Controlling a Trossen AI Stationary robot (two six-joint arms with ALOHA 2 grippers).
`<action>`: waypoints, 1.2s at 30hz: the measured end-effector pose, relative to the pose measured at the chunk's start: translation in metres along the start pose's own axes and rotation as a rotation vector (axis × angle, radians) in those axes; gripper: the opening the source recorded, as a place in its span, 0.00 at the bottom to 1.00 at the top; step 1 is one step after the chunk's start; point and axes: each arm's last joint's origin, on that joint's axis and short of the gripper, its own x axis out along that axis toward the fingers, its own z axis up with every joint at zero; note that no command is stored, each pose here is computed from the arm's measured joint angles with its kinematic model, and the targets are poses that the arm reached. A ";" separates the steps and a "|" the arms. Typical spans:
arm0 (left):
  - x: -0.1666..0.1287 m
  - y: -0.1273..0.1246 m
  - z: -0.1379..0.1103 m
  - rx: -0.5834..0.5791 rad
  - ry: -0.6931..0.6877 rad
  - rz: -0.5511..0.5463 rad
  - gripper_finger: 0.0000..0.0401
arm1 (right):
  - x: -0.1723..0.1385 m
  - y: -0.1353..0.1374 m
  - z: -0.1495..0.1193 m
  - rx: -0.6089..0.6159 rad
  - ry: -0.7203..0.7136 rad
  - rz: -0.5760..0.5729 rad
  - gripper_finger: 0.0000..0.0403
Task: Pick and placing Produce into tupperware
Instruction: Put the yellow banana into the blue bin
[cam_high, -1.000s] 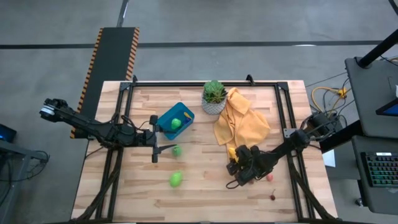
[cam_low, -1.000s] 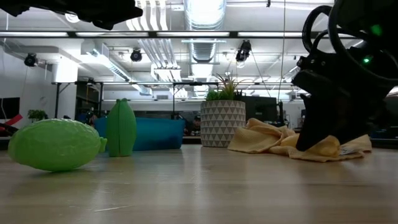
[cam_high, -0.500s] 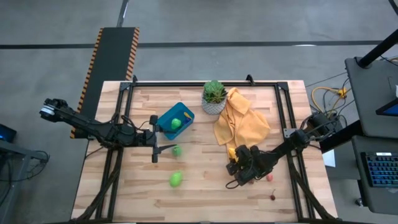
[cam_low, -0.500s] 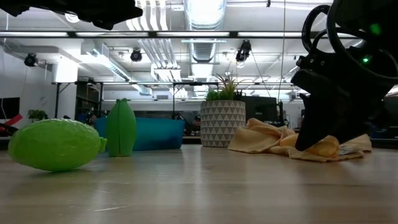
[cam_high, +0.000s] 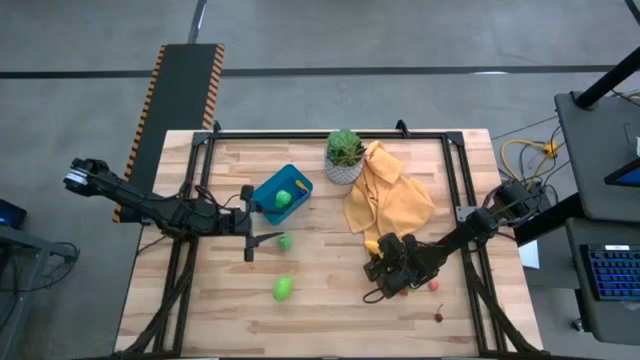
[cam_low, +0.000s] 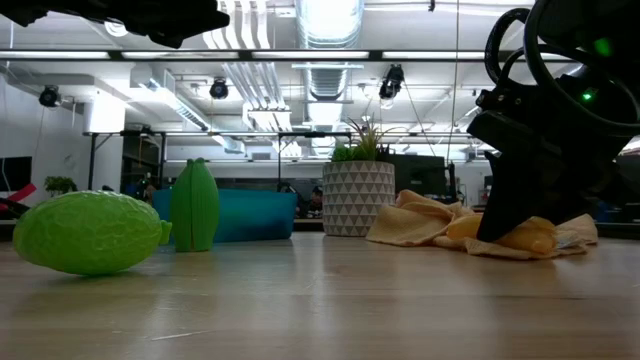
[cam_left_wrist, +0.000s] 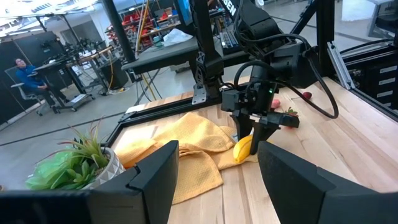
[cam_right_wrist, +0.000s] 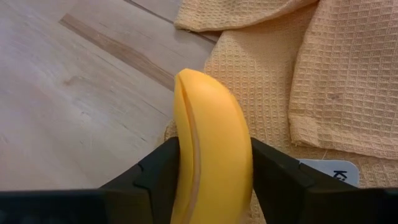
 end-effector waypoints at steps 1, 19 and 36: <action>0.000 0.000 0.000 0.000 0.000 0.000 0.51 | 0.000 0.000 0.000 -0.005 0.000 0.000 0.42; 0.000 0.000 0.000 0.000 0.000 0.000 0.51 | -0.007 0.014 0.007 -0.079 -0.006 0.040 0.40; 0.000 0.000 0.000 0.000 0.000 0.000 0.51 | -0.008 0.027 0.026 -0.122 -0.047 0.045 0.38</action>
